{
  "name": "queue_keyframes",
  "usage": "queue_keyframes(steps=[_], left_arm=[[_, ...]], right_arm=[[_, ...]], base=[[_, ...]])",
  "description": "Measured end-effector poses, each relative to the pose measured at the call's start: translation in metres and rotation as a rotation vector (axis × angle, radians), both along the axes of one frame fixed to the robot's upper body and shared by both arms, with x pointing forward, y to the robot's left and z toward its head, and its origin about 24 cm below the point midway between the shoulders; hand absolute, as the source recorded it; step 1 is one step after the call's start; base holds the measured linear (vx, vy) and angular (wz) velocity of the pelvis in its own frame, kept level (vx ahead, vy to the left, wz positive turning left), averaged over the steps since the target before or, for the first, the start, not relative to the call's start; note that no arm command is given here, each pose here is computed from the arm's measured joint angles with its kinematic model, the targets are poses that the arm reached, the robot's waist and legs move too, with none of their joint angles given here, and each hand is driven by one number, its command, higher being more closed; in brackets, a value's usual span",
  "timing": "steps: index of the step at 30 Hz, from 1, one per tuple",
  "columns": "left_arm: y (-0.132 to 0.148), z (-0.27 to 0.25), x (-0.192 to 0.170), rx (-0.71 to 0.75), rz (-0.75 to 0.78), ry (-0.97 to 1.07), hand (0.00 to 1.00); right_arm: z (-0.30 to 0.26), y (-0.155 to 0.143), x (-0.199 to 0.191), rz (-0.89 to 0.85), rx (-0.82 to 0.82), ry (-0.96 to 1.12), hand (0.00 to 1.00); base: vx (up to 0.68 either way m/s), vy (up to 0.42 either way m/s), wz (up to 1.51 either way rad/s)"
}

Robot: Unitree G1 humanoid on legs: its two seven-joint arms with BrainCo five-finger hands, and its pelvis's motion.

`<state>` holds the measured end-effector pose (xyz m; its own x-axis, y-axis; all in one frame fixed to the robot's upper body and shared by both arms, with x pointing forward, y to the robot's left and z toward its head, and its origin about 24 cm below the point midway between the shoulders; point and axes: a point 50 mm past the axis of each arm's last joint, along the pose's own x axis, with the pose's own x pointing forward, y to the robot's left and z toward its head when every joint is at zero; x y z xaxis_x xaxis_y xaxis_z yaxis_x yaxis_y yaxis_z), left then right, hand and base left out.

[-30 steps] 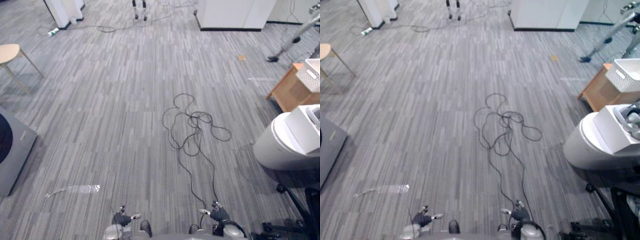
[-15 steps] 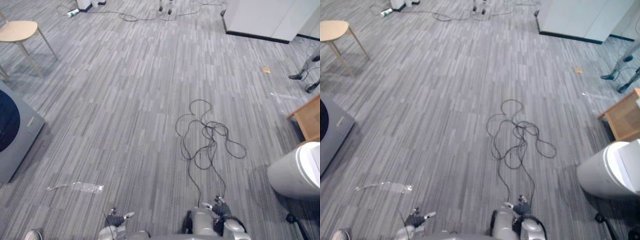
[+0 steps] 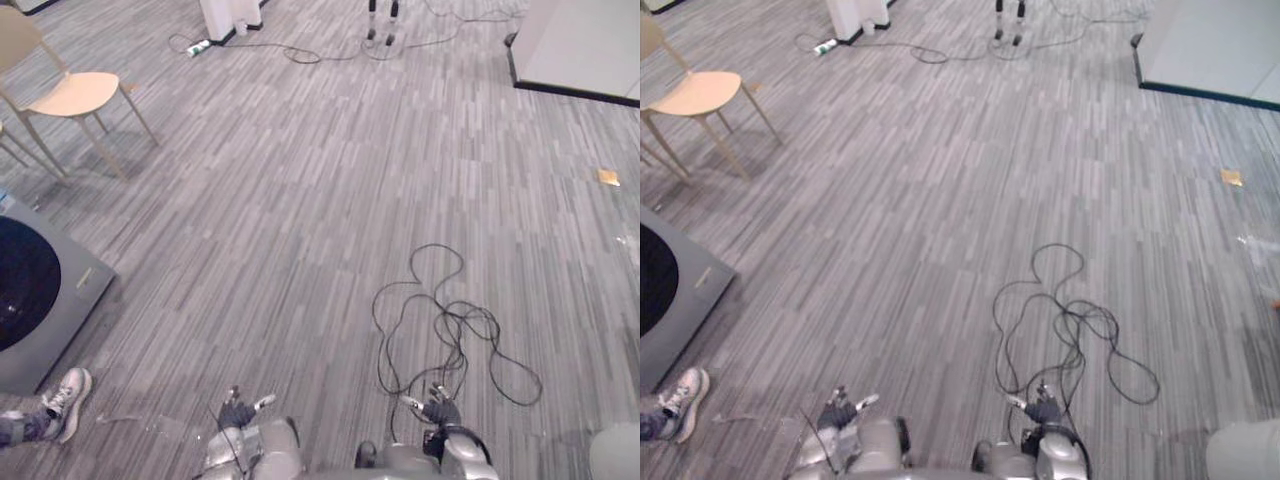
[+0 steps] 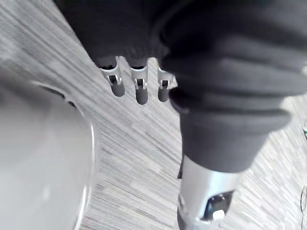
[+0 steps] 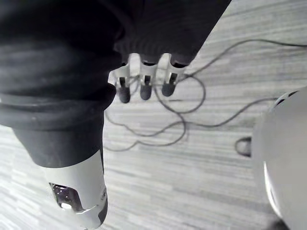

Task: Organize washtable

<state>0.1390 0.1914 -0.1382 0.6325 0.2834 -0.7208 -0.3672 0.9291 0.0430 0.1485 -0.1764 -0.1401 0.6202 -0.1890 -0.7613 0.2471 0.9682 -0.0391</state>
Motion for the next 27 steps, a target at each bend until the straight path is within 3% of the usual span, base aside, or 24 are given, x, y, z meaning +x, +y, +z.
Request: queue_keyframes(steps=[5, 10, 15, 22, 27], left_arm=[[-0.010, 0.002, 0.007, -0.005, -0.057, -0.024, 0.00], [0.000, 0.009, 0.018, 0.044, -0.112, -0.047, 0.00], [-0.017, 0.005, 0.014, 0.024, -0.183, -0.024, 0.00], [-0.017, 0.001, 0.009, 0.034, -0.204, 0.007, 0.00], [-0.030, -0.007, -0.003, -0.031, -0.120, 0.051, 0.00]], right_arm=[[-0.005, -0.006, -0.004, -0.006, -0.013, 0.049, 0.00], [-0.009, 0.007, -0.009, 0.020, 0.013, 0.076, 0.00], [-0.004, 0.005, -0.001, 0.079, -0.017, 0.034, 0.00], [0.000, -0.002, 0.002, 0.065, -0.031, 0.007, 0.00], [0.004, -0.019, 0.004, 0.023, -0.062, -0.010, 0.00]], base=[[0.55, 0.233, -0.67], [0.57, 0.304, -0.28], [0.56, 0.191, -0.07], [0.58, -0.052, 0.30], [0.67, -0.202, 0.12]])
